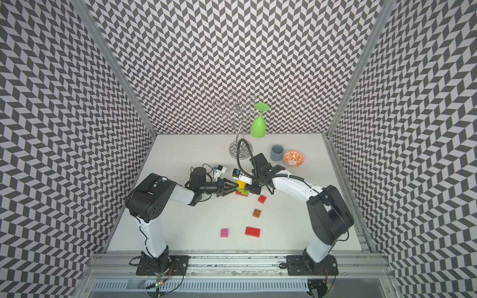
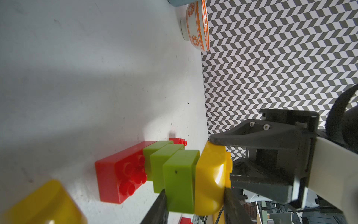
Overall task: Assemble the letter s with lego
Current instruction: Assemble the lego brick with the lego brick.
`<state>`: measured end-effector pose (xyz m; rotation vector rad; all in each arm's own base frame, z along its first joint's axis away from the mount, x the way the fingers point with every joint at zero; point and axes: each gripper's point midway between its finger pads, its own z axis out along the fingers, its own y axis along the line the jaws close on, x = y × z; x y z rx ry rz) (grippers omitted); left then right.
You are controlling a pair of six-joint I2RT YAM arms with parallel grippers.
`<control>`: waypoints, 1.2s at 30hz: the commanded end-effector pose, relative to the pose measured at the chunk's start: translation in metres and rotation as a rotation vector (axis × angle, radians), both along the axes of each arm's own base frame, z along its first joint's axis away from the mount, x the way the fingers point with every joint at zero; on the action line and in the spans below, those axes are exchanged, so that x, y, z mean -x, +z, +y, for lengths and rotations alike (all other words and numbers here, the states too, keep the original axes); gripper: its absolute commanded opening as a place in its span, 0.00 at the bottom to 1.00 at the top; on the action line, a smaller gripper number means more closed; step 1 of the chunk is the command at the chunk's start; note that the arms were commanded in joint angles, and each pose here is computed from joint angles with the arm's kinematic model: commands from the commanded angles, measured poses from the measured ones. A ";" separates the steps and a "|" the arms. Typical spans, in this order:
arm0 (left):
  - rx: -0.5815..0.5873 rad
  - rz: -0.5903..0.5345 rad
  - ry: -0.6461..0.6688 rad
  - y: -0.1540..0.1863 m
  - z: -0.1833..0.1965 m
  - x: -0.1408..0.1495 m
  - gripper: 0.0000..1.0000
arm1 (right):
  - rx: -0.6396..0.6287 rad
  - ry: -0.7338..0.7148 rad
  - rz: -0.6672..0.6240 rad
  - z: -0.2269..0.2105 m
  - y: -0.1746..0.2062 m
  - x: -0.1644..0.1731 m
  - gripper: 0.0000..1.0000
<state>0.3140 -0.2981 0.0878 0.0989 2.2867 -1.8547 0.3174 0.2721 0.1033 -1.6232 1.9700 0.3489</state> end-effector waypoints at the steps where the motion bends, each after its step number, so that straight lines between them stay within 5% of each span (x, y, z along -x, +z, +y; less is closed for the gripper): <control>1: -0.069 0.089 0.009 -0.033 0.002 0.008 0.45 | -0.050 0.035 -0.030 0.018 0.010 -0.004 0.22; 18: -0.087 0.036 0.039 -0.007 0.009 -0.004 0.65 | -0.086 0.016 -0.054 0.019 0.023 -0.007 0.63; 25: -0.106 -0.040 0.076 0.028 0.020 -0.012 0.98 | -0.196 -0.032 -0.131 0.003 0.055 -0.005 0.86; 36: -0.148 -0.115 0.109 0.064 0.044 -0.013 0.99 | -0.430 -0.092 -0.197 -0.015 0.068 0.032 0.90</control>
